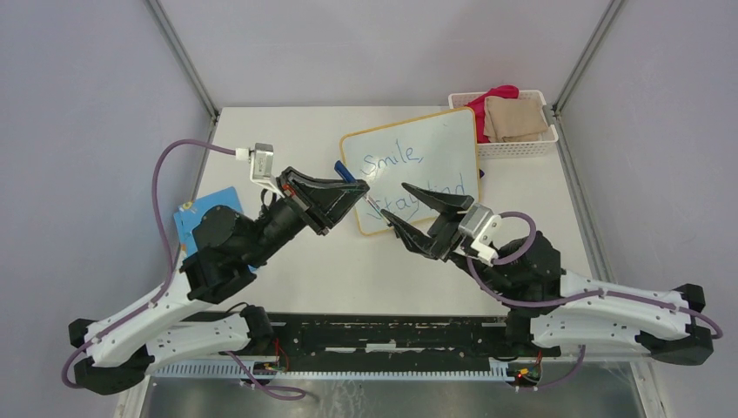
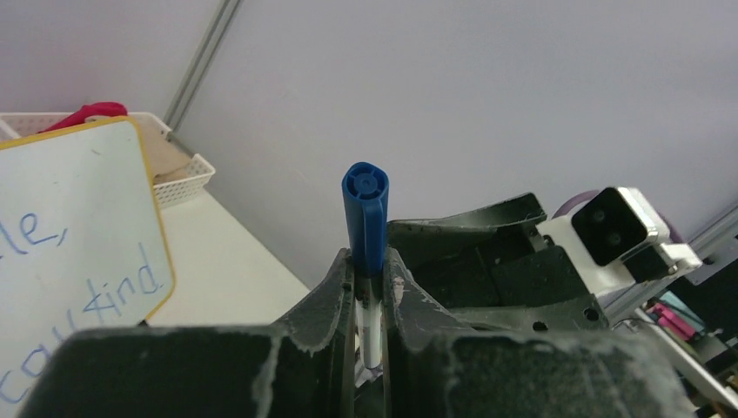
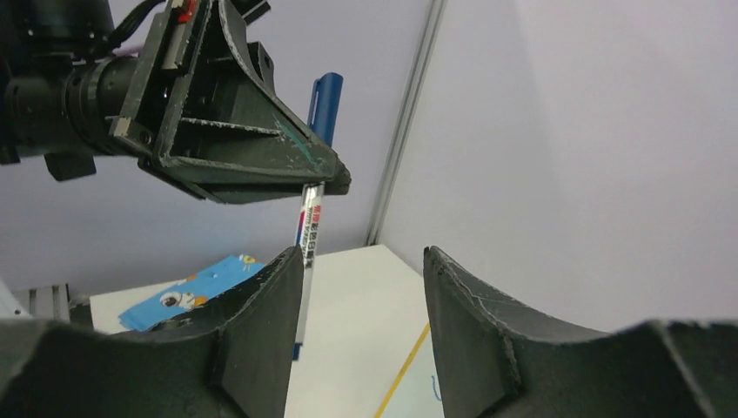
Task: Write a sentence on the whiteboard
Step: Close the whiteboard marker at the center of the board.
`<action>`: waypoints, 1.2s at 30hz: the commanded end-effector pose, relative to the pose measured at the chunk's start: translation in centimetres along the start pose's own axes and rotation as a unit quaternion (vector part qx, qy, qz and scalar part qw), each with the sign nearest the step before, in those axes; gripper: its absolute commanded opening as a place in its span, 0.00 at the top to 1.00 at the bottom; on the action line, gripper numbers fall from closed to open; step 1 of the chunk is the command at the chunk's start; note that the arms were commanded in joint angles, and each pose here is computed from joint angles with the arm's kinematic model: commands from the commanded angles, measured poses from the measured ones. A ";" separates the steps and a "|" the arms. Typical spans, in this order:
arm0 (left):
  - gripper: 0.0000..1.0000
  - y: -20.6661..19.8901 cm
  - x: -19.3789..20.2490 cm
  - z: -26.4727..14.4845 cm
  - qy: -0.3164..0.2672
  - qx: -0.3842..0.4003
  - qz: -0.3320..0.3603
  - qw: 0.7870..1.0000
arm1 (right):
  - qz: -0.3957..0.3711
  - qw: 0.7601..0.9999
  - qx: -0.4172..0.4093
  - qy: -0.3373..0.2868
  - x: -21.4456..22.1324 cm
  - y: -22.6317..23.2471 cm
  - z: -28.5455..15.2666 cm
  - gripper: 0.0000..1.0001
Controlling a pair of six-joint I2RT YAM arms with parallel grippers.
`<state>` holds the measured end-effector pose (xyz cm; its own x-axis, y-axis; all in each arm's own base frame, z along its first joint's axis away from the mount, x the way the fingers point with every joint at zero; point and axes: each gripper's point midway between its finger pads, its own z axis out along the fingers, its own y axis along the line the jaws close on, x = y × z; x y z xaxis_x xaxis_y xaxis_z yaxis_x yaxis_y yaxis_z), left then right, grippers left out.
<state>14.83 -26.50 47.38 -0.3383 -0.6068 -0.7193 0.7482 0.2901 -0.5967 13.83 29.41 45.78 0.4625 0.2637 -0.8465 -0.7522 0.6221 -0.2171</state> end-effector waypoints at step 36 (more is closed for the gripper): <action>0.96 -0.6 6.2 -3.0 0.191 0.096 0.182 0.960 | 0.184 0.962 -0.111 0.169 8.0 5.7 -2.2 0.91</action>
<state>11.47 -28.04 40.36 -0.2338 -0.1372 -0.9626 0.9076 0.3244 -0.2666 11.71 33.51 35.98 -0.0398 0.1330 -0.9903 -0.9365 0.3407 0.0834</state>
